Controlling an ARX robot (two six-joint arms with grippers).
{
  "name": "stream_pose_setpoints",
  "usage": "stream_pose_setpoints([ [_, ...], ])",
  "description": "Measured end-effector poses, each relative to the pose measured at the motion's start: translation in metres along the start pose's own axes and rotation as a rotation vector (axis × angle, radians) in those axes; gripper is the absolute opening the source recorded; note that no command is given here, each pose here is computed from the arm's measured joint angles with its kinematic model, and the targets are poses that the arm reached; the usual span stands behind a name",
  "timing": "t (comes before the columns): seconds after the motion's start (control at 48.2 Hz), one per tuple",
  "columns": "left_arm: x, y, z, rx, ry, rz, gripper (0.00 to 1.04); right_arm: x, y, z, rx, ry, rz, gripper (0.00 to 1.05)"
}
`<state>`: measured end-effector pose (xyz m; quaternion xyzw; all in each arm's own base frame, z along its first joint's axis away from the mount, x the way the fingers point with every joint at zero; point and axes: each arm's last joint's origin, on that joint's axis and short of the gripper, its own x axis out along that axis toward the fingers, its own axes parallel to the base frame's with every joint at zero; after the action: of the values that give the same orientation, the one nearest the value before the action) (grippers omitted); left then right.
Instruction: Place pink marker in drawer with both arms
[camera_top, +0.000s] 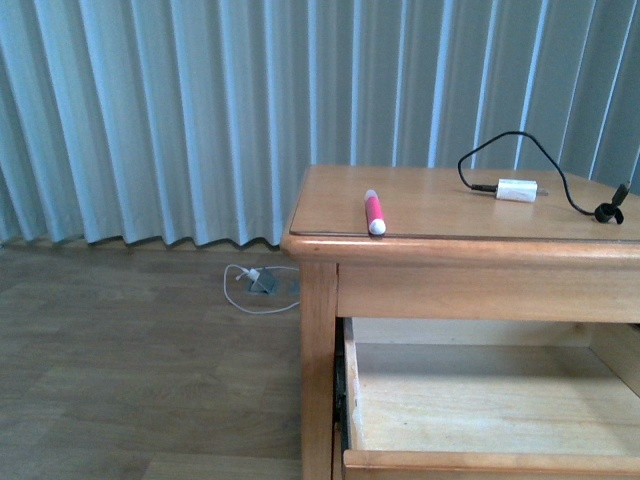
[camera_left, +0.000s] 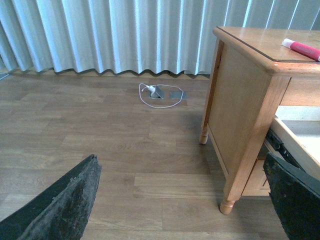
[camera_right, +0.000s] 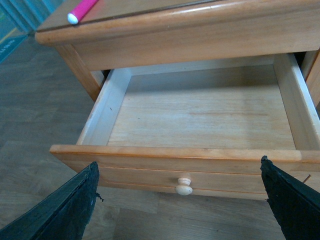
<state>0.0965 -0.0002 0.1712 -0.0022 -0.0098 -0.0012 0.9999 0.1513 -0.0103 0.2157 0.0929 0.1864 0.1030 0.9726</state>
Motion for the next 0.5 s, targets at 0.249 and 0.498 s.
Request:
stream_pose_setpoints([
  [0.249,0.0,0.0,0.0,0.0,0.0,0.0,0.99,-0.026,-0.008,0.007,0.01,-0.076,0.001,0.96],
  [0.498,0.0,0.0,0.0,0.0,0.0,0.0,0.99,-0.026,-0.008,0.007,0.006,-0.076,0.001,0.96],
])
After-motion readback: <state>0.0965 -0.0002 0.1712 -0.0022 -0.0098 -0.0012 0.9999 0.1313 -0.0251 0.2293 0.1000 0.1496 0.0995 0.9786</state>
